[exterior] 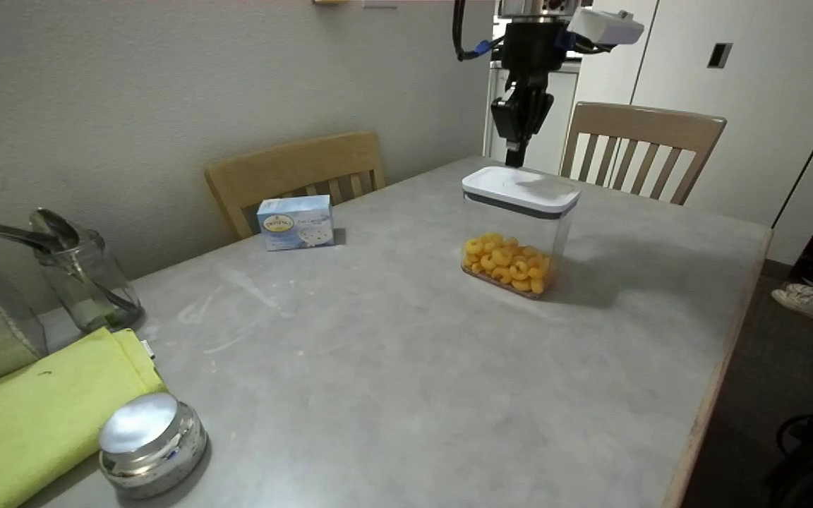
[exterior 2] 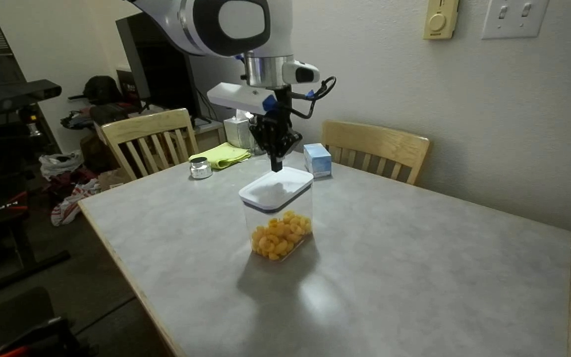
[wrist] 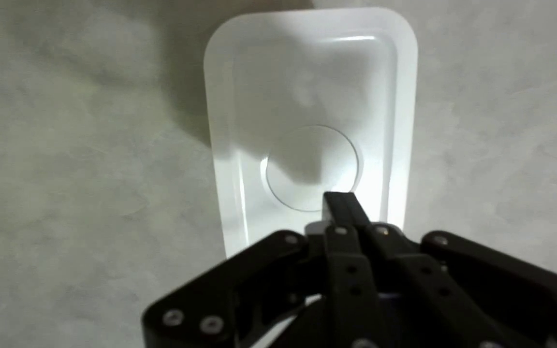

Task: Put the white lid on top of the food container on the right side of the table

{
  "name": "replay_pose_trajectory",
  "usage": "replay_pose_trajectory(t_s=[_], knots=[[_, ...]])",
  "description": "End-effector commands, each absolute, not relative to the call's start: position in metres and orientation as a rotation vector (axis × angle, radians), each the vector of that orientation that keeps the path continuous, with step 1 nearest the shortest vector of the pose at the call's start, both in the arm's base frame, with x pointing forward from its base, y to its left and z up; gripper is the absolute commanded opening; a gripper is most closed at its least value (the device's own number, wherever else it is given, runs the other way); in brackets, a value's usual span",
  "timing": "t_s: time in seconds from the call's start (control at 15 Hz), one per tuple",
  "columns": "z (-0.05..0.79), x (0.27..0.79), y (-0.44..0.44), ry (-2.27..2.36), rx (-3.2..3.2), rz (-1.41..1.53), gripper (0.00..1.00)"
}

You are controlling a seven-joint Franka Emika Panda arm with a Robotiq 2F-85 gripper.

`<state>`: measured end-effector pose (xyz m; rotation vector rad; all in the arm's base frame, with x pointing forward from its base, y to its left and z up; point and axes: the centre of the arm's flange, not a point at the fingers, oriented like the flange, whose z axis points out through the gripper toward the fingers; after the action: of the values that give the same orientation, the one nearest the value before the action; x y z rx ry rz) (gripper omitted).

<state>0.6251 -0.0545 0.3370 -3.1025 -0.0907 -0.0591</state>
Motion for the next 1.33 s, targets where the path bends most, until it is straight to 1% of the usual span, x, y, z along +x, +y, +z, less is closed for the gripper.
replay_pose_trajectory(t_s=[0.0,0.07,0.13,0.27,0.47,0.8,0.87,0.93,1.27], knots=[[0.357,0.610,-0.051,-0.145,-3.096,-0.066,0.00],[0.360,0.610,-0.050,-0.148,-3.099,-0.068,0.16],[0.364,0.610,-0.050,-0.153,-3.097,-0.068,0.27],[0.369,0.609,-0.048,-0.156,-3.101,-0.062,0.39],[0.376,0.608,-0.044,-0.166,-3.104,-0.048,0.62],[0.380,0.606,-0.038,-0.183,-3.104,-0.026,0.95],[0.380,0.606,-0.036,-0.186,-3.104,-0.024,0.99],[0.381,0.606,-0.035,-0.188,-3.104,-0.021,1.00],[0.383,0.606,-0.026,-0.187,-3.110,-0.012,1.00]])
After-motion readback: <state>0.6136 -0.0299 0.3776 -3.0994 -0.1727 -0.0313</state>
